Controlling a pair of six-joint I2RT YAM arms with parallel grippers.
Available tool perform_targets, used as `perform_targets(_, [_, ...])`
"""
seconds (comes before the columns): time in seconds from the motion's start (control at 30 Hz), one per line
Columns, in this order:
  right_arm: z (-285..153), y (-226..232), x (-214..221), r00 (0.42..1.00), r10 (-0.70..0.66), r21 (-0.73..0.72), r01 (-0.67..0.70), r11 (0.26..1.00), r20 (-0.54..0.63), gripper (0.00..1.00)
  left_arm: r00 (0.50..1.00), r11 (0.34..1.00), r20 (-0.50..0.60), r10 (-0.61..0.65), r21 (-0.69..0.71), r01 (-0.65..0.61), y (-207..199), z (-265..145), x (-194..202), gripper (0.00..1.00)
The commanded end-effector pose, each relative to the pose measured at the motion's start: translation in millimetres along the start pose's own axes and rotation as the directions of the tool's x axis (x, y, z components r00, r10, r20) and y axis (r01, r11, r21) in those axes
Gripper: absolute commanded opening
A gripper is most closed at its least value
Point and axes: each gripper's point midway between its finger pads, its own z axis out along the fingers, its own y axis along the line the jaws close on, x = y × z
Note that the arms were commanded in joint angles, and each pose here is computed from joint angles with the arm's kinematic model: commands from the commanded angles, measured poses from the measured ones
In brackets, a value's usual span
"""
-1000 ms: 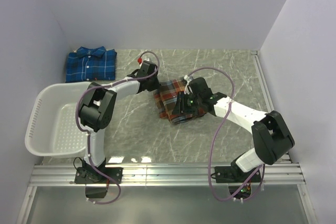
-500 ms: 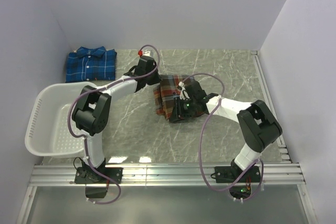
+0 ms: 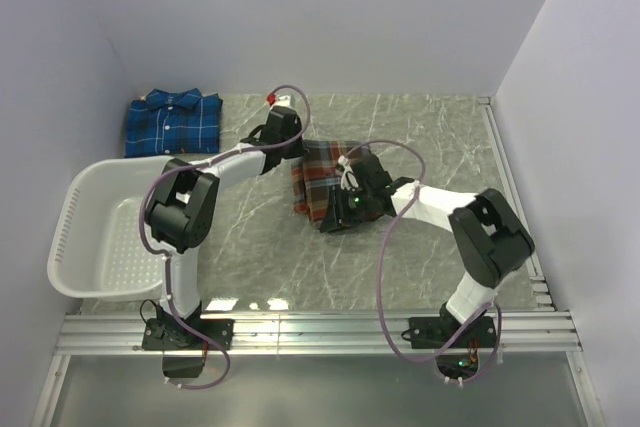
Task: Fold and stack the long sleeve shirts
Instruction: Fold the shirt
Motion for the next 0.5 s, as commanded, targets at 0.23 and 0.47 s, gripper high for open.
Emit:
perform_targets(0.23, [-95,23,-76,0.931,-0.059,0.002,0.063,0.998,0.359,0.41,0.965,0.995,0.263,0.011,0.091,-0.036,-48,-58,-107,0.60])
perform_targets(0.47, [-99,-7,-79,0.926,0.136,-0.141,-0.091,0.986,0.353,0.41,0.989,0.979,0.120,-0.088,0.193,0.063,-66,-119,-69,0.66])
